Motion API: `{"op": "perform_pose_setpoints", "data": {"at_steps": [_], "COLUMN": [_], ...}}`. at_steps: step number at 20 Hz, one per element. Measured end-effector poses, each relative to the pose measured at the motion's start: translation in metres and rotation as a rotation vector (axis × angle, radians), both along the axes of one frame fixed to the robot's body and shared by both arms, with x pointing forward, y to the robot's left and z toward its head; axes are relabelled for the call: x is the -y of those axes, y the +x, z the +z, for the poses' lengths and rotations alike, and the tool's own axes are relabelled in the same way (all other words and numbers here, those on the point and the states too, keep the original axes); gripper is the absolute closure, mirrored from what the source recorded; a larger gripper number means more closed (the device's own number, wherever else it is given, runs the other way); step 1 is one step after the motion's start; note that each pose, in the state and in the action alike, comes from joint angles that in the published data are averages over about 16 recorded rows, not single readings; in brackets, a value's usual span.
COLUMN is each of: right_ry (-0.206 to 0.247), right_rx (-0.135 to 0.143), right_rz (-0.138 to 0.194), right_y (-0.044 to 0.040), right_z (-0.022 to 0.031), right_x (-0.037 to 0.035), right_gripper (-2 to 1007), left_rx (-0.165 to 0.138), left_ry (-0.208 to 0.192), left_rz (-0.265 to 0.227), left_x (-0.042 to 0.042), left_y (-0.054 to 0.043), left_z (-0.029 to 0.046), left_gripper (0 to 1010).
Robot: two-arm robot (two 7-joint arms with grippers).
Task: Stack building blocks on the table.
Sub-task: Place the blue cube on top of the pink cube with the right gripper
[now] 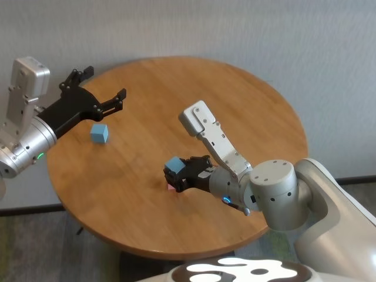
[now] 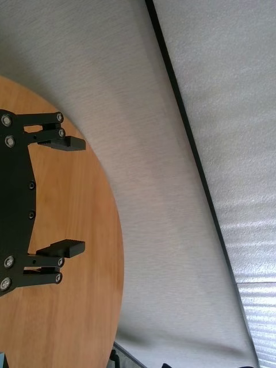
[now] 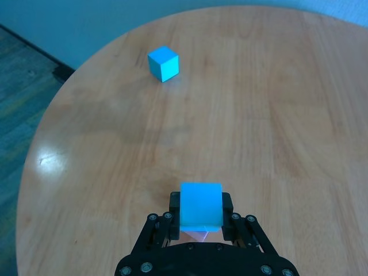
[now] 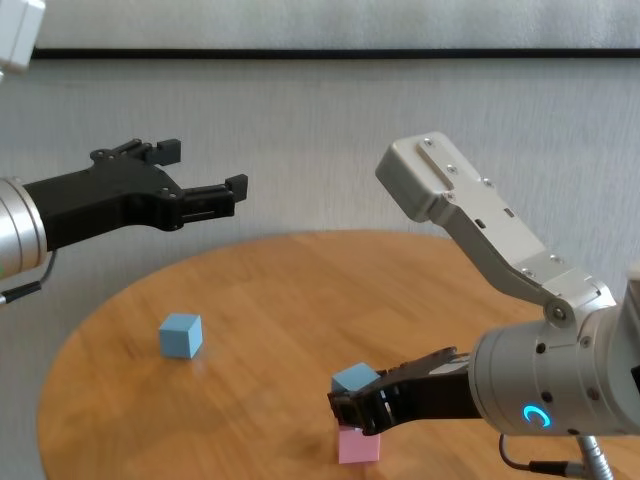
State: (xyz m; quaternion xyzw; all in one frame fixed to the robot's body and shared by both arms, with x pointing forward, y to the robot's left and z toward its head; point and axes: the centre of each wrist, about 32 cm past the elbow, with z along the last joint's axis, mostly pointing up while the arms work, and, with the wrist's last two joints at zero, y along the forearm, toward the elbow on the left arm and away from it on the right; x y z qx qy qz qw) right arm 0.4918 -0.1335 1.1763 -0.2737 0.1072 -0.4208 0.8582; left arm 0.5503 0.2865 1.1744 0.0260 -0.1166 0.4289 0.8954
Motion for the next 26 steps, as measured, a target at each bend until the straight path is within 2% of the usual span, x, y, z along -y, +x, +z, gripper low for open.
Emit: {"op": "perform_pose_setpoints", "data": {"at_steps": [12,16,21,26], "right_ry": [0.005,0.005,0.004,0.004], "right_rx": [0.008,0.008,0.008,0.008], "right_rz": [-0.005,-0.005,-0.005,-0.005], "right_y": [0.0027,0.0028,0.0026,0.0025], "right_z": [-0.0001,-0.0001,0.0,0.0001], "right_x": [0.0007,0.0008,0.0007,0.0007], "right_gripper": [643,611,509,345], "left_rx": [0.0,0.0,0.0,0.0], "left_ry": [0.0,0.0,0.0,0.0], "left_rz": [0.0,0.0,0.0,0.0], "left_x": [0.0,0.0,0.0,0.0], "left_y": [0.0,0.0,0.0,0.0], "left_z": [0.0,0.0,0.0,0.0], "left_gripper": [10,10,10,10]}}
